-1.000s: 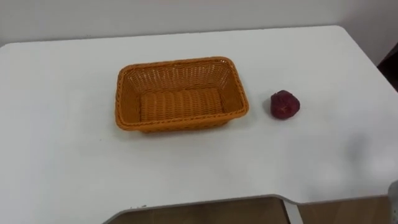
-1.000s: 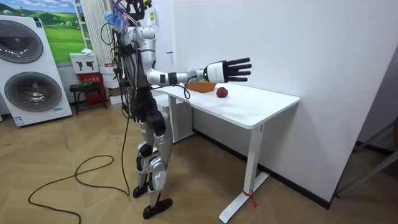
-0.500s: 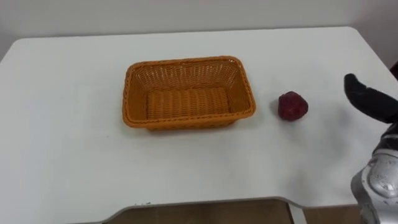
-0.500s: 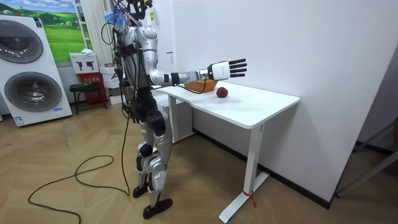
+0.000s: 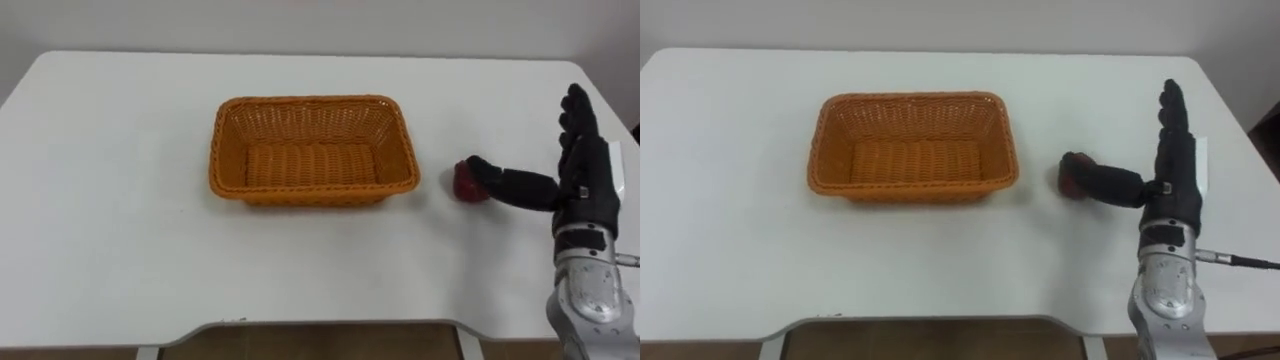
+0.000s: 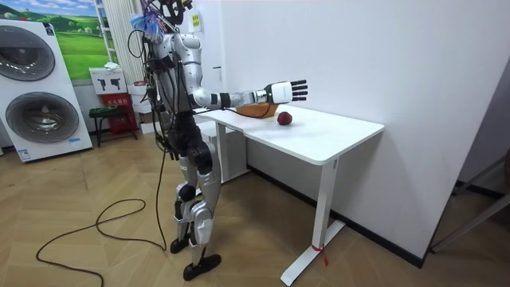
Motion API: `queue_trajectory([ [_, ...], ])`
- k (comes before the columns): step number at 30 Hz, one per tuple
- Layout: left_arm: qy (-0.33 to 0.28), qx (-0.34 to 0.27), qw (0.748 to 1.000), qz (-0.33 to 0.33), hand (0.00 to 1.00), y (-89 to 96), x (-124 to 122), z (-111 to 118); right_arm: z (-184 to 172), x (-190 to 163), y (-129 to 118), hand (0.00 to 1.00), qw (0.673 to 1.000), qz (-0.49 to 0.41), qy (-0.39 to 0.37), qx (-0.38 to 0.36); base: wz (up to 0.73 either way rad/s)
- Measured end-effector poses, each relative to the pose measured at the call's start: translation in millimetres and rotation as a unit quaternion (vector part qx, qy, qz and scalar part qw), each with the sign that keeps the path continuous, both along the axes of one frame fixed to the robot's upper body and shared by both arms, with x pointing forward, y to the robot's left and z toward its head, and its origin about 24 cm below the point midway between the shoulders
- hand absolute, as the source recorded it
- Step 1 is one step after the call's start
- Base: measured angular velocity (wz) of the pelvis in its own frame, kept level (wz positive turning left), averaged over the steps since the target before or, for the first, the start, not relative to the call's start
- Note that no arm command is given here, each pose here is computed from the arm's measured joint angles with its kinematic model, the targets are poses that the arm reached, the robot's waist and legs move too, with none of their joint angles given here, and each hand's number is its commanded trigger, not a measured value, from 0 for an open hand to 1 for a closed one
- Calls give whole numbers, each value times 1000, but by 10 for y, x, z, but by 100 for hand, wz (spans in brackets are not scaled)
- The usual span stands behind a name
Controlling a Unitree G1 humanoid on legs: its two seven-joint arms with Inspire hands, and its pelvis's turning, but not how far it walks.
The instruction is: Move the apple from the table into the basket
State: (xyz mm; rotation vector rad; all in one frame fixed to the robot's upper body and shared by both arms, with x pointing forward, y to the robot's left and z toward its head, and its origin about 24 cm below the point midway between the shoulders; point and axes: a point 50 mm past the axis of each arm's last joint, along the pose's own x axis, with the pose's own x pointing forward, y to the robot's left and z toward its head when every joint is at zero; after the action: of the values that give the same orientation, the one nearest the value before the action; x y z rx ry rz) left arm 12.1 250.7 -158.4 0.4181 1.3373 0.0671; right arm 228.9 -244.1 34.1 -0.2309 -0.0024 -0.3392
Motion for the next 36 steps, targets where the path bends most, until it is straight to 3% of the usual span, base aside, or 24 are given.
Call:
queue_trajectory([
  [12, 7, 0, 1000, -8, 0, 2, -12, -7, -241, -10, 14, 0, 996, 56, 72, -2, 1],
  [20, 12, -5, 1000, -9, 0, 26, -25, -3, -481, 5, -123, 0, 988, 67, 142, 0, 8],
  [36, 30, -22, 999, -15, 0, 43, -61, -12, -484, 113, -228, 0, 983, 85, 162, -10, 1],
])
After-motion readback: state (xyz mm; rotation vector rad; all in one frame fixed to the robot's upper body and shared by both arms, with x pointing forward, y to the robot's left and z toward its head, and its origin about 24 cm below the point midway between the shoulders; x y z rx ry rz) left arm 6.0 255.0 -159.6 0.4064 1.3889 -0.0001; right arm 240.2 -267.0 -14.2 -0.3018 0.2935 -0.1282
